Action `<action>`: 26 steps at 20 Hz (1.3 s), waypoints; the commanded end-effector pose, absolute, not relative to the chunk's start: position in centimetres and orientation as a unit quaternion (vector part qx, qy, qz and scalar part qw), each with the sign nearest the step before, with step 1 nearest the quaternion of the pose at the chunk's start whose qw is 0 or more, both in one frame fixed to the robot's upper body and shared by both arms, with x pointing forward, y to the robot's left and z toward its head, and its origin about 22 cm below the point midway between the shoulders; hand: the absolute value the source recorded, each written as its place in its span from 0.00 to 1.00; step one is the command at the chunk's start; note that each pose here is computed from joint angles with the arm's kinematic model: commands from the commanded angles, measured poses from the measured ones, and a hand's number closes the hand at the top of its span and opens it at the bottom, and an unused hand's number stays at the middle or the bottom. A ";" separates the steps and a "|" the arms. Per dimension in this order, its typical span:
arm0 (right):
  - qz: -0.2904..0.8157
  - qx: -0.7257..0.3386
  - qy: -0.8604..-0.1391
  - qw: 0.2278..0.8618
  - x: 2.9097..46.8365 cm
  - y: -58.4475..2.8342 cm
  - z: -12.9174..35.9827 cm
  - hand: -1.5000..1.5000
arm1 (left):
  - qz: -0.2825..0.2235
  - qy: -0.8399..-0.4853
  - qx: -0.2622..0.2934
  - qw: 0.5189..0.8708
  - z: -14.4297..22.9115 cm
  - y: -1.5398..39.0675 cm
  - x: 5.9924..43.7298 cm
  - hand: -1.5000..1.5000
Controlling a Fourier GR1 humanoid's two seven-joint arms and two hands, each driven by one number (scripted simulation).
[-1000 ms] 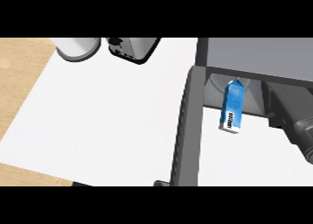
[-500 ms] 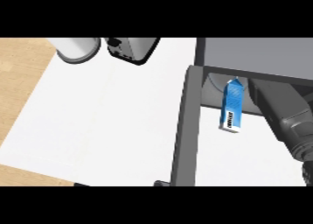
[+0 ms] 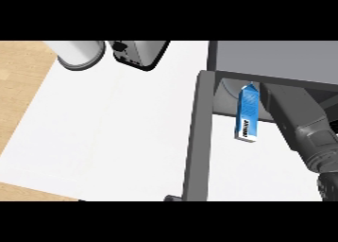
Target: Pick up the milk, place it into the microwave and close the microwave
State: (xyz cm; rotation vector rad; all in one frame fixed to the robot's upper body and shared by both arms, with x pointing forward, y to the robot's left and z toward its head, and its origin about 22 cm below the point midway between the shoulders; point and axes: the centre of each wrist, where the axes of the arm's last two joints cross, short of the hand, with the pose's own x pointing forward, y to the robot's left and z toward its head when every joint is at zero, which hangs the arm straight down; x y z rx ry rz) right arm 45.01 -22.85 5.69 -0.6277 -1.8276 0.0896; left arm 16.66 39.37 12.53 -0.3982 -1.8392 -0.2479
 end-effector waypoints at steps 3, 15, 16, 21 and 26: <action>0.067 -0.282 -0.784 0.548 45.8 -21.2 7.4 0.00 | -0.102 -0.777 -0.176 0.596 10.9 39.3 16.4 0.00; 0.063 -0.126 -0.791 0.596 43.4 -24.0 2.4 0.00 | -0.138 -0.758 -0.244 0.589 7.8 36.7 15.8 0.00; 0.058 -0.100 -0.798 0.592 43.2 -22.0 1.7 0.00 | -0.142 -0.753 -0.250 0.591 7.1 35.5 16.7 0.00; 0.014 -0.012 -0.794 0.607 42.1 -22.1 -0.2 0.00 | -0.191 -0.720 -0.285 0.604 6.9 33.0 17.0 0.00; 0.001 0.067 -0.782 0.619 39.4 -20.4 -4.4 0.00 | -0.202 -0.713 -0.277 0.612 5.6 32.6 17.6 0.00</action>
